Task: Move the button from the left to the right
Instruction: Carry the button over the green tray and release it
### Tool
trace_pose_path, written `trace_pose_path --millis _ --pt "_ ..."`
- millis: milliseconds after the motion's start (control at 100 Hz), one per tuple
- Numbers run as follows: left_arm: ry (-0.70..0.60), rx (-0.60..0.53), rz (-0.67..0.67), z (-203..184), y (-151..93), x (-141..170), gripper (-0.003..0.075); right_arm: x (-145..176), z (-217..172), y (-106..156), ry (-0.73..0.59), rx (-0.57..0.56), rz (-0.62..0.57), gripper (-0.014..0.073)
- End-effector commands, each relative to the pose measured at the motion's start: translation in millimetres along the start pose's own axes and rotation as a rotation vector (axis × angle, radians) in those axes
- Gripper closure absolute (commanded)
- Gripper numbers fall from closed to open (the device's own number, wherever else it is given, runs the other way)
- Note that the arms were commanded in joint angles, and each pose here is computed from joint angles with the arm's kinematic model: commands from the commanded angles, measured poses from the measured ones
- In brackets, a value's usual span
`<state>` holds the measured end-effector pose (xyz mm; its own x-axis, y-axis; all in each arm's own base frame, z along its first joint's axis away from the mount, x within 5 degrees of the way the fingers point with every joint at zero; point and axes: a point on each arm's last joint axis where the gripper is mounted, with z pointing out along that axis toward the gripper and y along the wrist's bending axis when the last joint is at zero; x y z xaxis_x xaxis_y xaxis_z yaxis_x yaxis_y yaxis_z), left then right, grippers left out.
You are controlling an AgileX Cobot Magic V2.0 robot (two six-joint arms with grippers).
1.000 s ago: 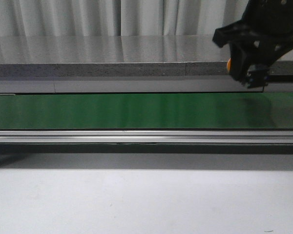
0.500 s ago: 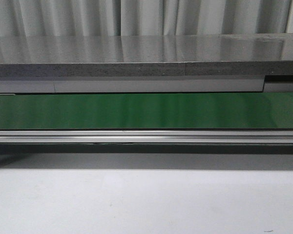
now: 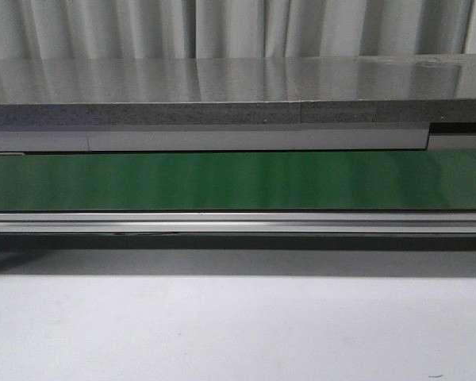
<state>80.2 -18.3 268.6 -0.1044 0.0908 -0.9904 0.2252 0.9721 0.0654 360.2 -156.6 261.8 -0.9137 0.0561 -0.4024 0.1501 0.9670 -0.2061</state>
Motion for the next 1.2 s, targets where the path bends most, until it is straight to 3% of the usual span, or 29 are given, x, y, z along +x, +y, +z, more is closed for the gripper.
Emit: trace_pose_path --millis 0,410,750,1020,1190 --pt "-0.102 -0.025 -0.014 -1.6 2.8 -16.6 0.0715 -7.8 -14.3 -9.1 -0.086 0.03 0.002 0.039" --pt "-0.102 -0.025 -0.014 -1.6 2.8 -16.6 0.0715 -1.8 37.4 -0.9 0.029 -0.032 0.008 0.039" --pt "-0.102 -0.025 -0.014 -1.6 2.8 -16.6 0.0715 2.7 40.5 0.6 0.076 -0.045 0.005 0.0384" --pt "-0.102 -0.025 -0.014 -1.6 2.8 -16.6 0.0715 4.9 40.2 1.2 0.101 -0.051 0.005 0.0203" --pt "-0.102 -0.025 -0.014 -1.6 2.8 -16.6 0.0715 5.2 40.2 1.3 0.105 -0.052 0.005 0.0186"
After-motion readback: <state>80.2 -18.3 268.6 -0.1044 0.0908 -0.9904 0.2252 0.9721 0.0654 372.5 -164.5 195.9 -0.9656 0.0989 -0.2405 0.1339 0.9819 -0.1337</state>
